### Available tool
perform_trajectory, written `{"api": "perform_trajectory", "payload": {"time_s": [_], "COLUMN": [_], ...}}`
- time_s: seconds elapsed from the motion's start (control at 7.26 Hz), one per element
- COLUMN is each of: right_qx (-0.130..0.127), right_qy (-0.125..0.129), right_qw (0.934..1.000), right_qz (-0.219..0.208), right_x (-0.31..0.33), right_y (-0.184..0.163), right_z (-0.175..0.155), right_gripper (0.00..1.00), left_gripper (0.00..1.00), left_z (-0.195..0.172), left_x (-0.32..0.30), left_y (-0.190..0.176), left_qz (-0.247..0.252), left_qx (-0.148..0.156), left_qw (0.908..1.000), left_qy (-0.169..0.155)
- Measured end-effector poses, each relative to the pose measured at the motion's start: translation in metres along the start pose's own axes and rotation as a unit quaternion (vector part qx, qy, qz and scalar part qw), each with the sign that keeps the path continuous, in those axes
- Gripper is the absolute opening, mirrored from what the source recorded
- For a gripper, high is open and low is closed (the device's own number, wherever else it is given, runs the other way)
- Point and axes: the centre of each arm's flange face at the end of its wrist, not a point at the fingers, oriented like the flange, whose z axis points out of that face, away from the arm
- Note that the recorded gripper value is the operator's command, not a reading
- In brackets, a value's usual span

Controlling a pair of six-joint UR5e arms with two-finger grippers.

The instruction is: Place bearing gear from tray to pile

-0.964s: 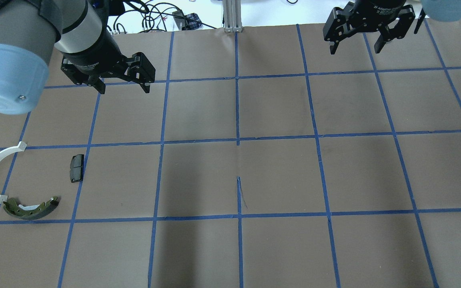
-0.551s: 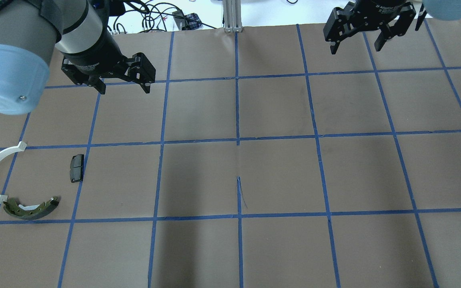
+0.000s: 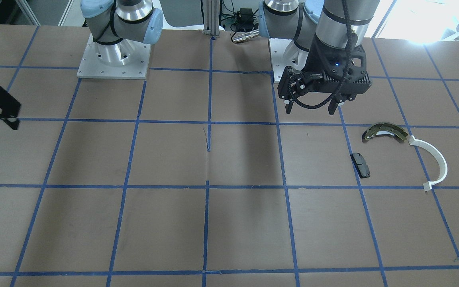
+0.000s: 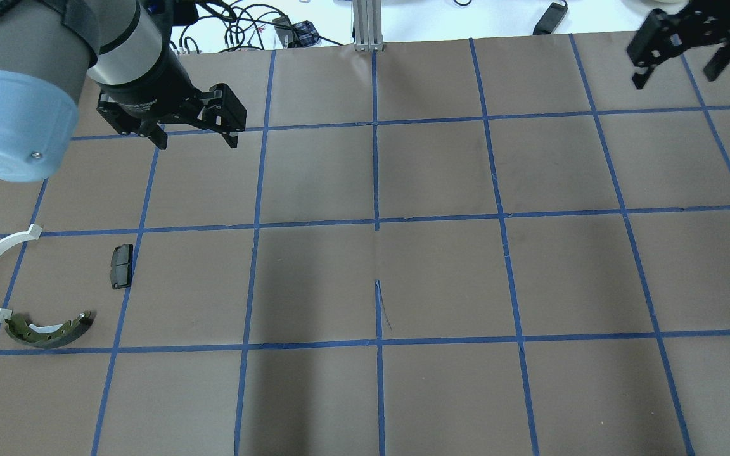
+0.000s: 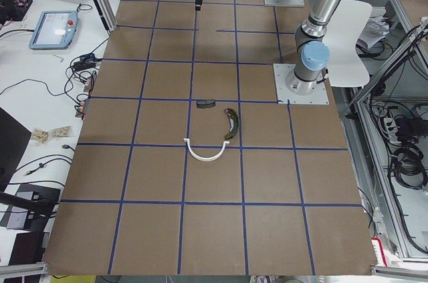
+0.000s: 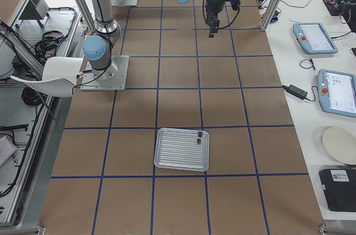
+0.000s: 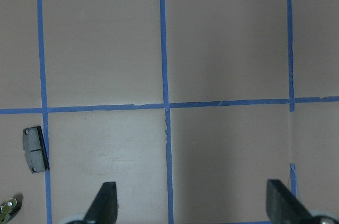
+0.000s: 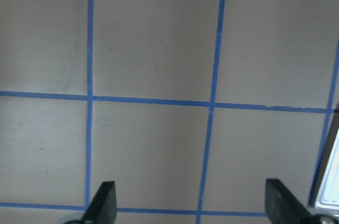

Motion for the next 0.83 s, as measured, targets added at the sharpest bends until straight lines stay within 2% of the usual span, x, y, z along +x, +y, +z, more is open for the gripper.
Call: {"api": "perform_trajectory", "payload": {"time_s": [0.14, 0.41, 0.55, 0.83], "right_qx": [-0.009, -0.012, -0.01, -0.003], "right_qy": [-0.002, 0.003, 0.011, 0.015], "right_qw": [0.9995, 0.9945, 0.989, 0.9708], "right_qz": [-0.031, -0.104, -0.147, -0.239], "right_x": [0.073, 0.203, 0.264, 0.363], "right_y": [0.018, 0.045, 0.054, 0.073], "right_z": [0.009, 0.05, 0.085, 0.174], "right_gripper": [1.0, 1.0, 1.0, 1.0], "left_gripper": [1.0, 1.0, 1.0, 1.0], "left_z": [0.0, 0.0, 0.0, 0.0], "left_x": [0.0, 0.0, 0.0, 0.0], "left_y": [0.0, 0.0, 0.0, 0.0], "left_qz": [0.0, 0.0, 0.0, 0.0], "left_qx": [0.0, 0.0, 0.0, 0.0], "left_qw": [1.0, 1.0, 1.0, 1.0], "left_qy": [0.0, 0.0, 0.0, 0.0]}}
